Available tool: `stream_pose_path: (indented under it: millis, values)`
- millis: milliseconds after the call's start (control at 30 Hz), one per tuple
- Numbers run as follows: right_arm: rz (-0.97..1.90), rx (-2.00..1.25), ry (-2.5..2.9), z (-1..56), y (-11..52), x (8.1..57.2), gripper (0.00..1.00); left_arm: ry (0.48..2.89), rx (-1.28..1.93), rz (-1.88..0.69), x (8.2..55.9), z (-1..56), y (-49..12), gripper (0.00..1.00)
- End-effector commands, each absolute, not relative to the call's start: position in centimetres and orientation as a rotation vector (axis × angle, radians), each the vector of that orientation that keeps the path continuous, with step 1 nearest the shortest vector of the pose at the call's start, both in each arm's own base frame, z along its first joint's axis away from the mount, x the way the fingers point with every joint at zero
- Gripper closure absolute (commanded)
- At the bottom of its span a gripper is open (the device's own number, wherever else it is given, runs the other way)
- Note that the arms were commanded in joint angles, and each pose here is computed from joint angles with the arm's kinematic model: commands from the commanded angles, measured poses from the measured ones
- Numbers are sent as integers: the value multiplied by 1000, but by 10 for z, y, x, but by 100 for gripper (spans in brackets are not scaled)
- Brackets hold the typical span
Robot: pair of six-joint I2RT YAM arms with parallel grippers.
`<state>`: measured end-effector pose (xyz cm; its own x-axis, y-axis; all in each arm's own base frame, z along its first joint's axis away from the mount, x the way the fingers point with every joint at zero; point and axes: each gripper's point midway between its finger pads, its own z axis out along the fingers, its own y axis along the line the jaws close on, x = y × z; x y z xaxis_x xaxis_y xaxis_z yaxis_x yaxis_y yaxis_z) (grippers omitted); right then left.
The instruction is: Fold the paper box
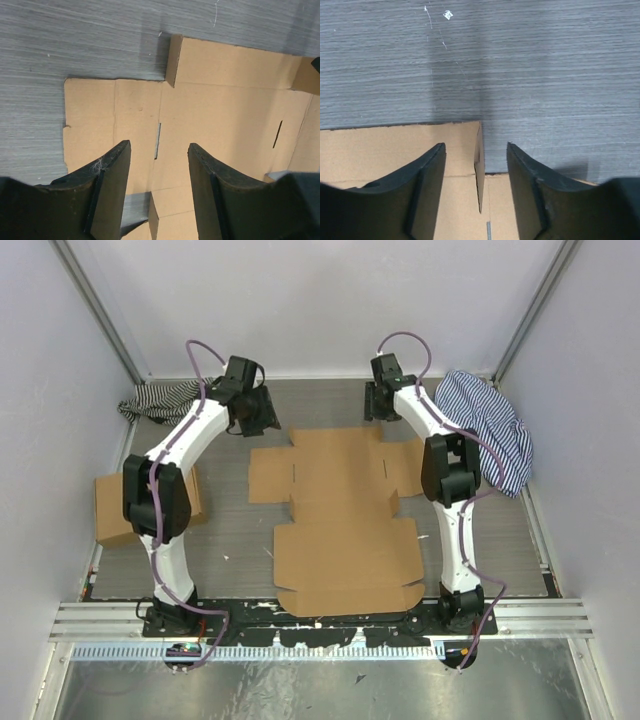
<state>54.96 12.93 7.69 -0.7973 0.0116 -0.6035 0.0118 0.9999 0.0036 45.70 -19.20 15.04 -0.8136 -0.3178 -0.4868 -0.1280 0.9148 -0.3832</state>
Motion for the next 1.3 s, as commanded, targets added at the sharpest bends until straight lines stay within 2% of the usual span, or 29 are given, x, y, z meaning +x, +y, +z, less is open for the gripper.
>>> stream_pose_path:
  millis: [0,133,300,500,867,1000,1267]
  values:
    - [11,-10,2472,84,132,563,46,2482,-270,-449,444,174,-186,43]
    - [-3,2,2488,77,128,566,54,2470,-255,-435,434,187,-180,44]
    - [-4,-13,2476,80,126,567,88,2446,-241,-423,427,202,-175,43]
    - [44,0,2354,111,128,566,99,2394,-143,-503,417,223,-184,42]
    - [272,-40,2003,199,139,521,99,2128,172,-658,408,283,-209,29]
    - [336,-111,1855,230,142,491,99,2044,301,-712,407,312,-222,28]
    - [378,-159,1648,245,133,420,98,1821,670,-735,385,365,-263,27]
